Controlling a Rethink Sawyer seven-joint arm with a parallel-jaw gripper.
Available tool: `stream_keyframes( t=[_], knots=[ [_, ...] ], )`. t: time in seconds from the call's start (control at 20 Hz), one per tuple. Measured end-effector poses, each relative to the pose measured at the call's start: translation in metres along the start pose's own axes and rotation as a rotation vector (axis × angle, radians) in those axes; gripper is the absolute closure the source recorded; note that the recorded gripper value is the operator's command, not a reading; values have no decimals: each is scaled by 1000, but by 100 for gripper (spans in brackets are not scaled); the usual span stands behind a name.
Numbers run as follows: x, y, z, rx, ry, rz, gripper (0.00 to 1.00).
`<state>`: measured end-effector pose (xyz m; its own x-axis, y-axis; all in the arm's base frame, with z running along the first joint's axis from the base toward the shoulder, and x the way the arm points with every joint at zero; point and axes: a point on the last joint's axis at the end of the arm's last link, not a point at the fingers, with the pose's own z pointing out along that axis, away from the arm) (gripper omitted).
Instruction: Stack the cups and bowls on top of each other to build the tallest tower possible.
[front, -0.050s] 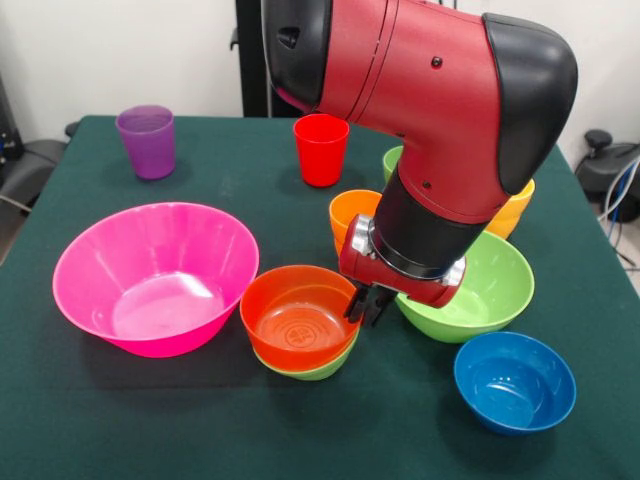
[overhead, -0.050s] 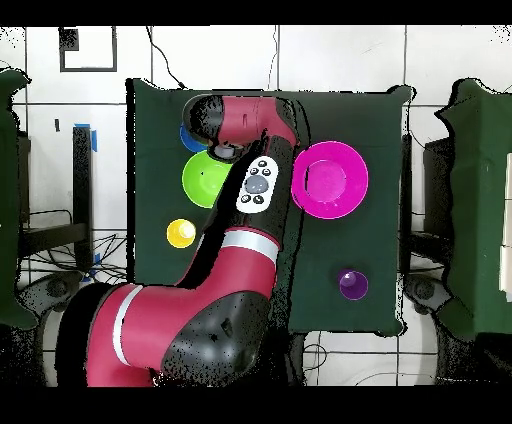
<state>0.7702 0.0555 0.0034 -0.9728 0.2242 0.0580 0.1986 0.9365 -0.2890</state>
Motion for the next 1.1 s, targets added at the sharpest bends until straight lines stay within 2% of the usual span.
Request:
stream_keyframes(
  t=[0.7,1.1],
  knots=[
    [0,0,0,0,0,0,100],
    [-3,-2,-9,-3,-12,3,100]
  ],
)
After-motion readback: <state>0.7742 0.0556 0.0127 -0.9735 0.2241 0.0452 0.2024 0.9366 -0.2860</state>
